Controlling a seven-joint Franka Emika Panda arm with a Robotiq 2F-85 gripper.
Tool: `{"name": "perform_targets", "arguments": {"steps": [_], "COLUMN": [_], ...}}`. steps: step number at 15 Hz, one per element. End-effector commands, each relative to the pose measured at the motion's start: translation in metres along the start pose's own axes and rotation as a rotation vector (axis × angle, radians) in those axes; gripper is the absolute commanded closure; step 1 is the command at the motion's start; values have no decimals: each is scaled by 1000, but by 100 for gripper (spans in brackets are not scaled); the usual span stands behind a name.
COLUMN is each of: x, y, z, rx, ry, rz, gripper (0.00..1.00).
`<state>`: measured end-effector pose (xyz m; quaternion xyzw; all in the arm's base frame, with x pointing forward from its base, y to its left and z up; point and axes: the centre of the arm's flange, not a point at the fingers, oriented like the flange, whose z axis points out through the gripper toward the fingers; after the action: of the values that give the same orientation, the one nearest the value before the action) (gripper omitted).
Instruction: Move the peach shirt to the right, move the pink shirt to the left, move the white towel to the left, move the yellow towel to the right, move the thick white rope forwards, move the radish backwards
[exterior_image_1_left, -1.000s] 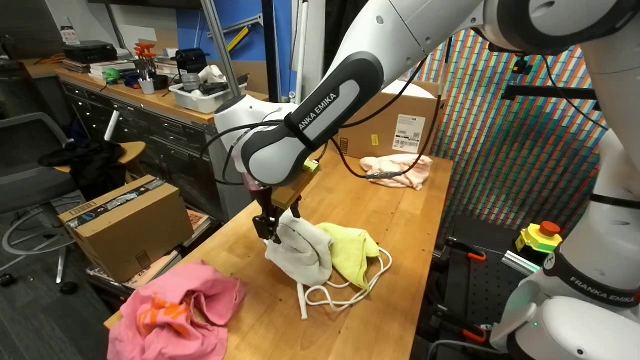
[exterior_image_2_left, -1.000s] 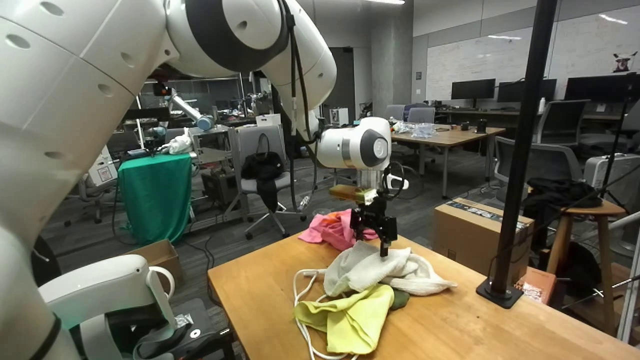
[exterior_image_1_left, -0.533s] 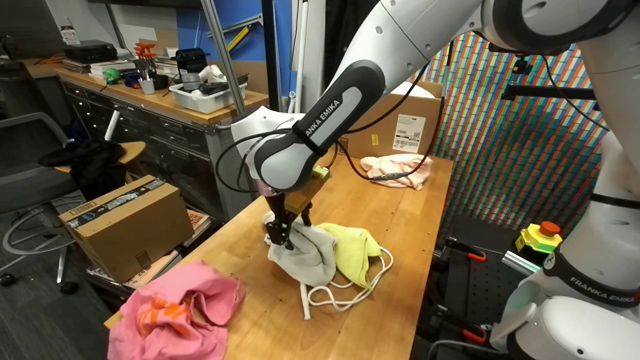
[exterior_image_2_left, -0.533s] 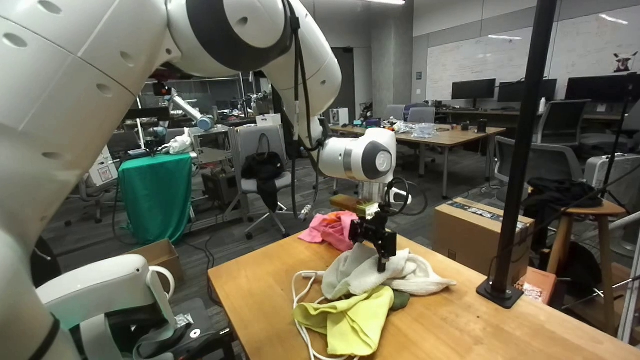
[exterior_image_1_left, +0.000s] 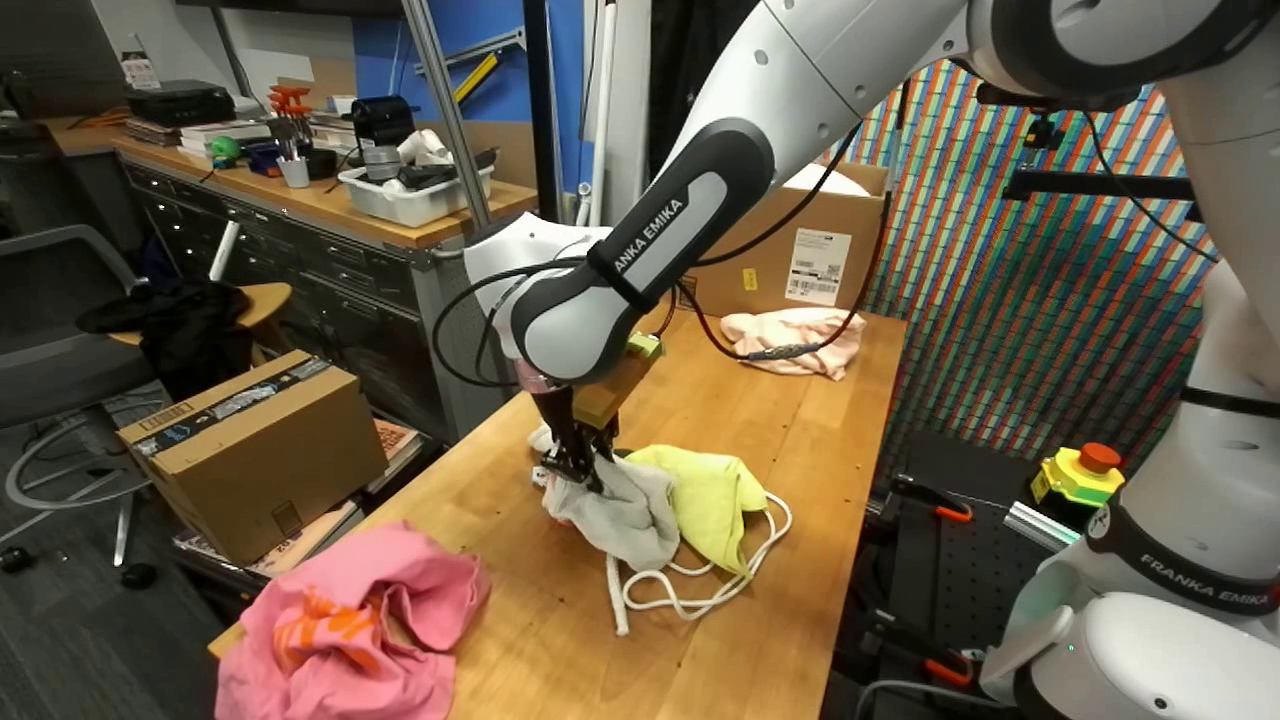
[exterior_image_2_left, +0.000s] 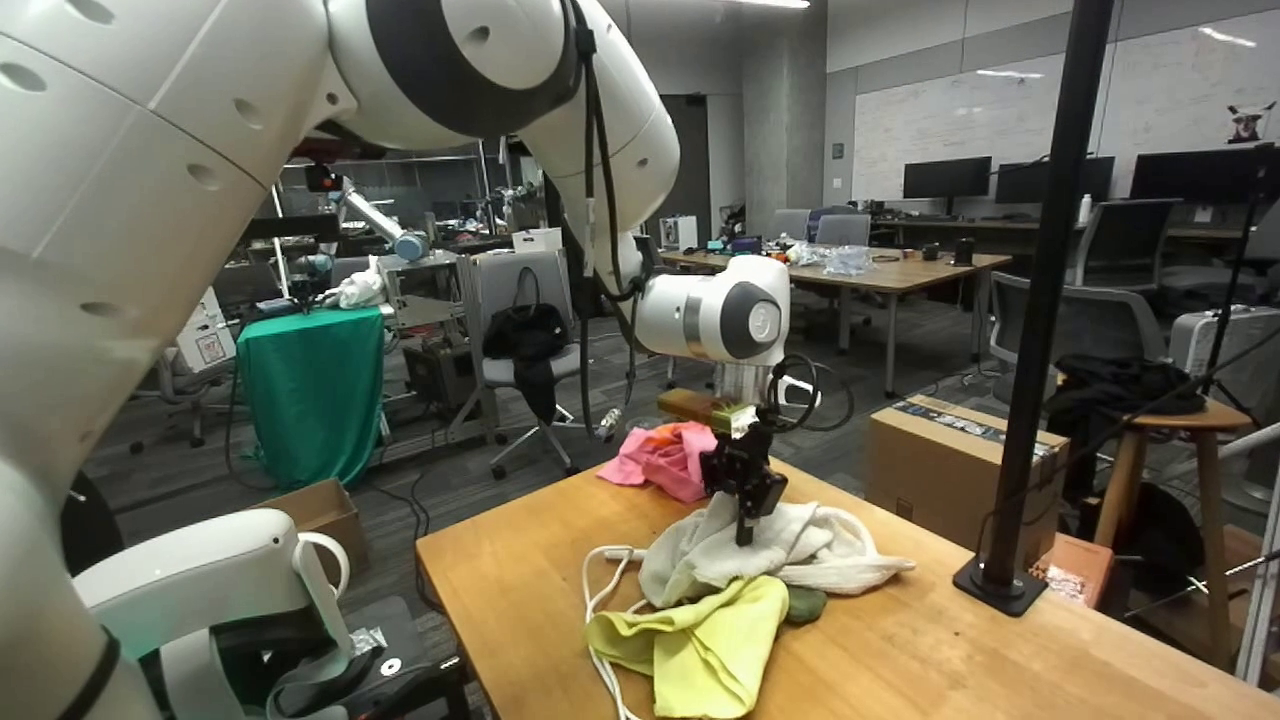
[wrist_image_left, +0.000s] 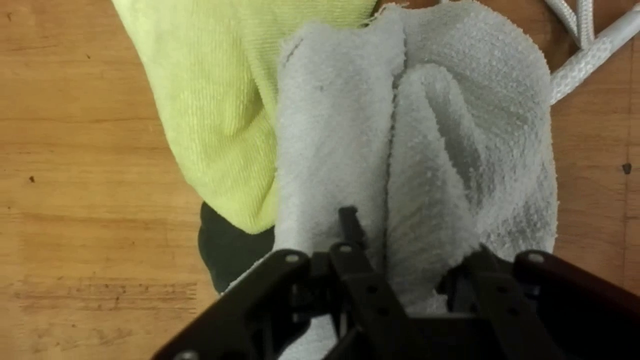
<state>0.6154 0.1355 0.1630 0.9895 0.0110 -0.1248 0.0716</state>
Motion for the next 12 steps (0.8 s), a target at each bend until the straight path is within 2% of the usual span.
{"name": "perform_targets", "arguments": {"steps": [1,5,12], "x": [-23,-47,-95], "y": [8,23,68], "z": [-28,-77,-173], "rx": [-2,-12,18], "ry": [52,117,302], "rz": [-7,17,107], "gripper": [93,93,91]}}
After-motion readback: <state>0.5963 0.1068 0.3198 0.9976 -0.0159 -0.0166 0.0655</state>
